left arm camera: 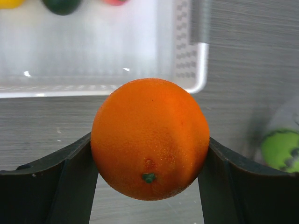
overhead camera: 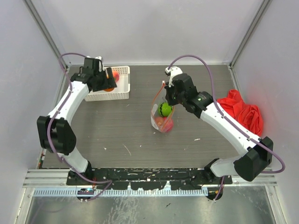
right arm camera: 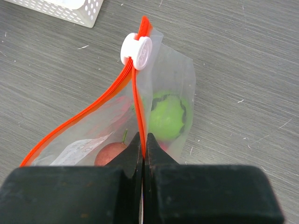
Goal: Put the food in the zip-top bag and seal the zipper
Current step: Pick up the fake fruit from the bin, then place the fake fruit in the zipper food storage bag.
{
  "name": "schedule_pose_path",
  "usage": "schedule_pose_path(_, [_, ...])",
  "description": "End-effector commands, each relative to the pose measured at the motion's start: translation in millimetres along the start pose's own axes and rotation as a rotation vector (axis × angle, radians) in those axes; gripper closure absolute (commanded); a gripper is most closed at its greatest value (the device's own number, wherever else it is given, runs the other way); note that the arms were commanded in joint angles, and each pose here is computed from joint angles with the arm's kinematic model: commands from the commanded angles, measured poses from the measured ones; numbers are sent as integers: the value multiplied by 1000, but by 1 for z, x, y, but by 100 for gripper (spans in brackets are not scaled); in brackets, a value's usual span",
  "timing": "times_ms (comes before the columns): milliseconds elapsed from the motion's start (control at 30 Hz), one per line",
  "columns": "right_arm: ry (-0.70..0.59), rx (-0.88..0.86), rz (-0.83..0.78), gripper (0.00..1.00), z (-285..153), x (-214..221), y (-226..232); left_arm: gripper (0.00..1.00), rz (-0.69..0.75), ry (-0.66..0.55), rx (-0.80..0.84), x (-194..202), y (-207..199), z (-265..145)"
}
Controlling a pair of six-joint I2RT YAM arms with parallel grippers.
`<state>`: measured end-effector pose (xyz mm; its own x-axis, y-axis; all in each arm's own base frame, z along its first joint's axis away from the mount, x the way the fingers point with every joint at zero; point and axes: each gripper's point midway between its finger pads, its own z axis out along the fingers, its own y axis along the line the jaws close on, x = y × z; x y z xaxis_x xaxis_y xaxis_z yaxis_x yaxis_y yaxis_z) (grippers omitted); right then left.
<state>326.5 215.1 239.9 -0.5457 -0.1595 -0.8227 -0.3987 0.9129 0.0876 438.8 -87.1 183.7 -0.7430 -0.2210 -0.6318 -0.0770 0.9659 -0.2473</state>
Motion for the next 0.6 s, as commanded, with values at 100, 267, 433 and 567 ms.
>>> schedule_pose_path(100, [-65,10,21,99,-8,-26,2,51,38,-168,259,-11,-77,-71])
schedule_pose_path(267, [-68,8,31,99,-7,-27,3,51,73,-198,368,4,-108,-100])
schedule_pose_path(433, [-69,15,38,99,-6,-28,2,51,101,-242,494,17,-139,-132])
schedule_pose_path(567, [-65,14,44,99,-5,-28,2,51,136,-304,616,25,-167,-165])
